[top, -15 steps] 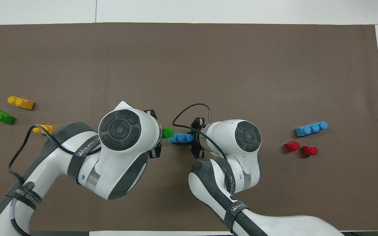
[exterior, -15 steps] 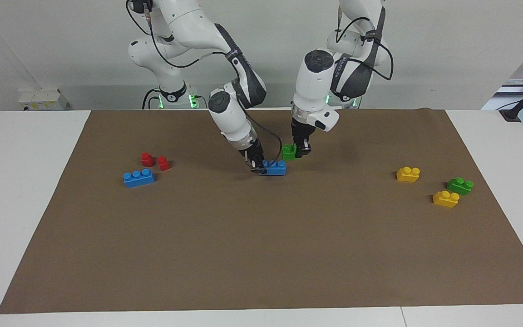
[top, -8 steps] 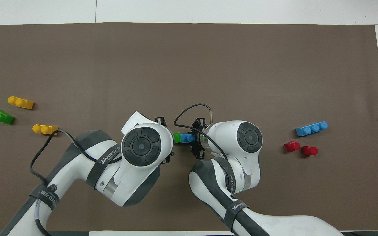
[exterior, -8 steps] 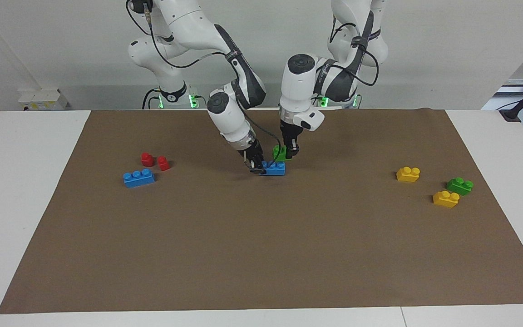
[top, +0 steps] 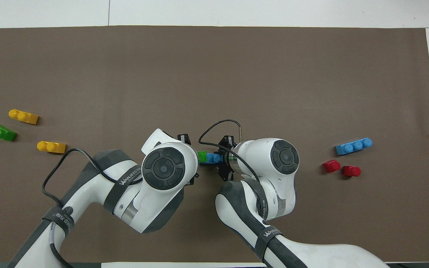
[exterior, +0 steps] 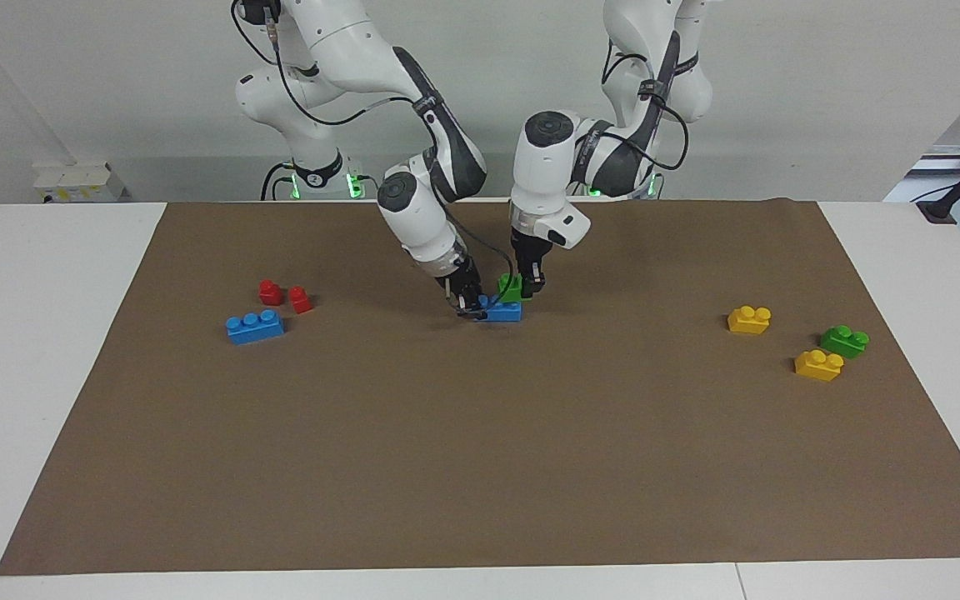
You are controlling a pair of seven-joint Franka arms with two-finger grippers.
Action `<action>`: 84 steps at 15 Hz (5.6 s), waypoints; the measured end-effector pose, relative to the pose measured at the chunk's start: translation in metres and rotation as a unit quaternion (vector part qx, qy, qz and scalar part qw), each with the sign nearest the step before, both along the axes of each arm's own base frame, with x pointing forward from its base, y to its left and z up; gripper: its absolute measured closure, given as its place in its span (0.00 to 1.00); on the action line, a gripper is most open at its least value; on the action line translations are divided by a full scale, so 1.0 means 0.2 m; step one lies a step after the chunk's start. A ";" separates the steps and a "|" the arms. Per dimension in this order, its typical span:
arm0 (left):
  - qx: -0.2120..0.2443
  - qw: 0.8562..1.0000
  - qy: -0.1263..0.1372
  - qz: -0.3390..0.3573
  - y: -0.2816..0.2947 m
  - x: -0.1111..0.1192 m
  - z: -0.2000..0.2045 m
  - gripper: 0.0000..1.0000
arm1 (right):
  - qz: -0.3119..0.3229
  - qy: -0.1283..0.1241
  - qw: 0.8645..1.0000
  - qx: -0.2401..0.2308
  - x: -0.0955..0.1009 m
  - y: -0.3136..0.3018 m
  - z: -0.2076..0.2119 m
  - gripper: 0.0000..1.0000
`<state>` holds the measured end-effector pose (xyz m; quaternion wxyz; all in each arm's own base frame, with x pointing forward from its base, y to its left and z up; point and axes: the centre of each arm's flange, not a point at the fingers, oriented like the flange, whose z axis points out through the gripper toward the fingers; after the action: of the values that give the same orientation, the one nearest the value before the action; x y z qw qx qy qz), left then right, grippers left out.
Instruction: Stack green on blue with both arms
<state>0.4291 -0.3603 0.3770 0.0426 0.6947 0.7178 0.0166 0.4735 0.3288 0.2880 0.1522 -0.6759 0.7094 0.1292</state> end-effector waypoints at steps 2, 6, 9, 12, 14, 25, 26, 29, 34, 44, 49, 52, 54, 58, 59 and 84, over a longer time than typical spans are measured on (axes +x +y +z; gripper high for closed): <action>0.000 1.000 0.000 0.000 0.00 0.00 -0.02 0.66 | -0.001 -0.003 1.000 0.000 0.00 0.00 0.00 0.66; -0.001 1.000 0.000 -0.004 -0.03 0.00 -0.05 0.66 | -0.001 -0.003 1.000 0.000 0.00 0.00 0.00 0.66; -0.003 1.000 -0.006 -0.008 -0.05 -0.01 -0.07 0.66 | -0.001 -0.004 1.000 0.000 0.00 0.00 0.00 0.66; 0.005 1.000 -0.013 -0.013 -0.08 -0.02 -0.10 0.66 | 0.000 -0.005 1.000 0.000 0.00 0.00 0.00 0.66; 0.009 1.000 -0.012 -0.014 -0.09 -0.02 -0.15 0.66 | 0.003 -0.006 1.000 0.000 0.00 0.00 0.00 0.66; 0.023 0.999 -0.022 -0.021 0.02 0.08 -0.15 0.07 | 0.003 -0.007 1.000 0.000 0.00 0.00 0.00 0.66; 0.023 0.999 -0.023 -0.015 0.06 0.10 -0.14 0.00 | 0.003 -0.007 1.000 0.000 0.00 0.00 0.00 0.66; 0.028 0.999 -0.023 -0.006 0.21 0.22 -0.08 0.00 | 0.002 -0.006 1.000 -0.001 0.00 0.00 0.00 0.61; 0.038 0.999 -0.025 -0.022 0.51 0.41 -0.01 0.00 | -0.010 0.002 1.000 0.000 0.05 -0.08 0.00 0.31; 0.061 0.989 -0.021 -0.134 1.00 0.62 0.00 0.00 | 0.139 -0.013 0.990 0.014 0.27 -0.66 0.10 0.04; 0.075 0.972 -0.012 -0.220 1.20 0.68 0.04 0.00 | 0.319 -0.076 0.945 -0.005 0.33 -1.09 0.31 0.00; 0.083 0.956 -0.003 -0.280 1.30 0.72 0.14 0.00 | 0.420 -0.081 0.903 -0.041 0.38 -1.25 0.50 0.00; 0.089 0.937 0.012 -0.337 1.37 0.73 0.21 0.00 | 0.473 -0.092 0.875 -0.048 0.41 -1.33 0.64 0.00; 0.094 0.894 0.029 -0.436 1.50 0.76 0.39 0.00 | 0.563 -0.111 0.815 -0.072 0.41 -1.42 0.91 0.00; 0.095 0.885 0.033 -0.455 1.51 0.77 0.43 0.00 | 0.585 -0.116 0.799 -0.080 0.40 -1.43 0.97 0.00; -0.008 0.719 0.045 -0.694 1.58 0.52 1.17 0.00 | 0.691 -0.083 0.707 -0.125 0.31 -1.64 1.52 0.00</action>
<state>0.5338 -0.0436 0.6100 0.0156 0.9977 0.0358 -0.0549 0.5353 0.0002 0.5919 -0.0069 -0.9979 0.0375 0.0515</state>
